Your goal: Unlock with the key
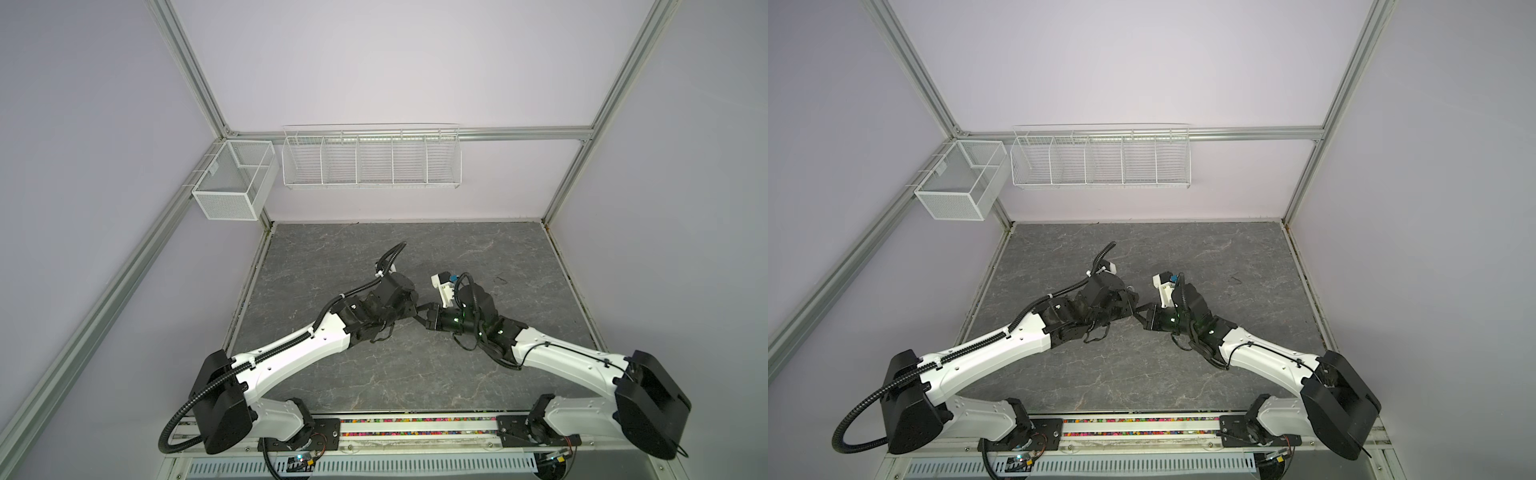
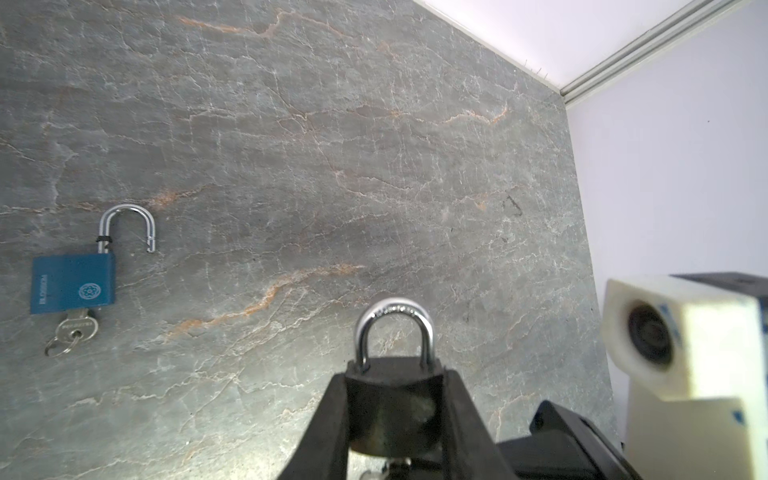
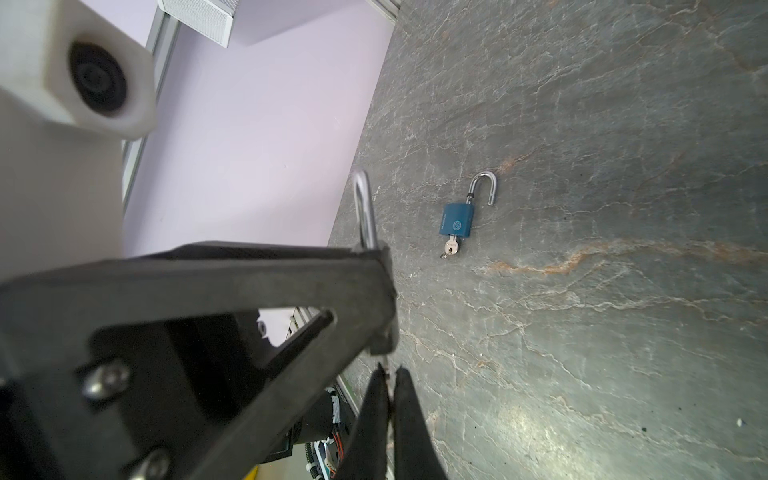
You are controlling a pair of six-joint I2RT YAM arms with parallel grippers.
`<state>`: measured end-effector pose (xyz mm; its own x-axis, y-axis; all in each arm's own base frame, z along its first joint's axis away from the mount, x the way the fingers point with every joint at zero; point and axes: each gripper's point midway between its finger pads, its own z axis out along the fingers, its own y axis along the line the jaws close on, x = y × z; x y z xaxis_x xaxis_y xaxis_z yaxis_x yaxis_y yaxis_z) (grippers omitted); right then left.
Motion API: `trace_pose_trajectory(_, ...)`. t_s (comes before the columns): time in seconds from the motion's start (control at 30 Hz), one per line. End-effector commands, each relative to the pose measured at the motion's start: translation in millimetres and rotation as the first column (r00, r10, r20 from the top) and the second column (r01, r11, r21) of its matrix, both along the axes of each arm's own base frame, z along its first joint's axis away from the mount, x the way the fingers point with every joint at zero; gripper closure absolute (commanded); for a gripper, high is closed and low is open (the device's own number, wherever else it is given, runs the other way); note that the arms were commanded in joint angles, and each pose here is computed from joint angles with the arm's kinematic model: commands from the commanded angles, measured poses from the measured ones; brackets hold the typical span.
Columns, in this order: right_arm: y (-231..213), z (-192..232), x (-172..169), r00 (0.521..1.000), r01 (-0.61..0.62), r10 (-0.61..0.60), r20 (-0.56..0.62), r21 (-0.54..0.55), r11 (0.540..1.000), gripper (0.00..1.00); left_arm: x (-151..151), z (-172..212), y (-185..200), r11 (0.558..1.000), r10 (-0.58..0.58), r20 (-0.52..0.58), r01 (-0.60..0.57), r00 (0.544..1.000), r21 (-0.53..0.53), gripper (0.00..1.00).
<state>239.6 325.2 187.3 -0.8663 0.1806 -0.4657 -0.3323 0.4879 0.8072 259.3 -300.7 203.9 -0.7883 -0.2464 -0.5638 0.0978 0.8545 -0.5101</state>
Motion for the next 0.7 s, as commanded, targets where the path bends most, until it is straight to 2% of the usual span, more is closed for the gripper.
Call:
trace_pose_trajectory(0.0, -4, 32, 13, 0.995, 0.062, -0.067, 0.077, 0.057, 0.996, 0.94, -10, -2, 5, 0.998, -0.048, -0.026, 0.049, 0.999, 0.048, 1.0)
trace_pose_trajectory(0.1, -7, 37, 16, 0.991, 0.082, -0.088, 0.098, 0.066, 0.994, 0.94, -12, -5, 7, 0.994, -0.066, -0.038, 0.069, 0.997, 0.08, 1.0)
trace_pose_trajectory(0.23, -6, 42, 20, 0.987, 0.106, -0.114, 0.113, 0.077, 0.991, 0.94, -19, -3, 0, 0.993, -0.102, -0.038, 0.105, 0.994, 0.061, 1.0)
trace_pose_trajectory(0.3, -4, 43, 19, 0.986, 0.097, -0.105, 0.129, 0.067, 0.993, 0.94, -18, -3, 2, 0.993, -0.091, -0.039, 0.094, 0.995, 0.075, 1.0)
trace_pose_trajectory(0.4, 2, 35, 12, 0.99, 0.064, -0.068, 0.124, 0.035, 0.997, 0.93, -11, 7, 5, 0.997, -0.062, -0.005, 0.062, 0.998, 0.044, 1.0)
trace_pose_trajectory(0.53, 3, 27, 2, 0.993, 0.029, -0.031, 0.116, 0.02, 0.999, 0.83, 0, 23, 9, 1.0, -0.003, 0.052, 0.004, 0.999, -0.017, 1.0)
trace_pose_trajectory(0.67, 0, 22, -6, 0.995, 0.011, -0.015, 0.102, 0.035, 0.999, 0.75, 6, 36, 15, 0.999, 0.034, 0.088, -0.032, 0.996, -0.035, 1.0)
